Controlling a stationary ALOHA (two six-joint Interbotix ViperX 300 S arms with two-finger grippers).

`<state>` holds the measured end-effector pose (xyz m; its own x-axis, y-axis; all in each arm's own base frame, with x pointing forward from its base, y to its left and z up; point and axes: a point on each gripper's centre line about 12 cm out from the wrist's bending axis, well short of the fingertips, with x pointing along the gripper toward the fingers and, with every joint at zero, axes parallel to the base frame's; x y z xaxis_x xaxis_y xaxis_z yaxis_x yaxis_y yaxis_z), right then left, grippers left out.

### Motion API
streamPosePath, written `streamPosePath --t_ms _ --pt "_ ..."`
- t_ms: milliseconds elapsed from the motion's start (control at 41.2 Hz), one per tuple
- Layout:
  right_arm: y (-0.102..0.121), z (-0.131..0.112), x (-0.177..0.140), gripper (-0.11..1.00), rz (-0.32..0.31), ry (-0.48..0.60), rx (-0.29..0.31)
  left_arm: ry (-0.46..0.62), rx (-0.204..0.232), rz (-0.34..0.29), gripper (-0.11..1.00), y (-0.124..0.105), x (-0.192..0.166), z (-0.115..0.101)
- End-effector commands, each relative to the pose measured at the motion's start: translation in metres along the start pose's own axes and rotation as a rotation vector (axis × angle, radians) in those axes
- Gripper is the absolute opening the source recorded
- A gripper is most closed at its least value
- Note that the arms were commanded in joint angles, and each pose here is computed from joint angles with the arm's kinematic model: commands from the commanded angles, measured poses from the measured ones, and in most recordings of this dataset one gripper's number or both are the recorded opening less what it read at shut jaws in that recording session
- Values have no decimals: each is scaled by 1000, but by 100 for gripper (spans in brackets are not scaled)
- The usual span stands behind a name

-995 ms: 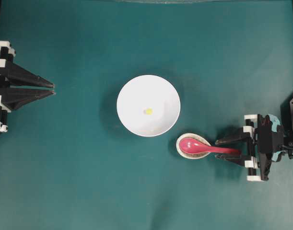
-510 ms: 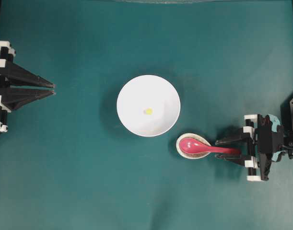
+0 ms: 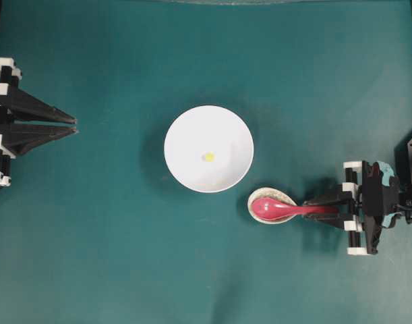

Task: Scoop the yellow hexagonal prism block from the bowl with a spoon using the right arm.
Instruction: 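Close the right gripper on the red spoon handle, then lift the red spoon and carry it over the white bowl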

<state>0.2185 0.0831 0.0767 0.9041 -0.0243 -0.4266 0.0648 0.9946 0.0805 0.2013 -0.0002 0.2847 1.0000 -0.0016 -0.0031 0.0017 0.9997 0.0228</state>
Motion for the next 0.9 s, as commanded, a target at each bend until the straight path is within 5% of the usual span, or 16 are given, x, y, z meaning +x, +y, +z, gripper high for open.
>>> streamPosePath --t_ms 0,437,874 --pt "2 4 0 24 8 -16 4 -20 5 1 17 0 3 9" --pt "2 18 -2 24 11 -68 36 5 5 1 17 0 3 6" --pt "-14 84 -14 24 0 -159 8 14 5 1 17 0 3 5"
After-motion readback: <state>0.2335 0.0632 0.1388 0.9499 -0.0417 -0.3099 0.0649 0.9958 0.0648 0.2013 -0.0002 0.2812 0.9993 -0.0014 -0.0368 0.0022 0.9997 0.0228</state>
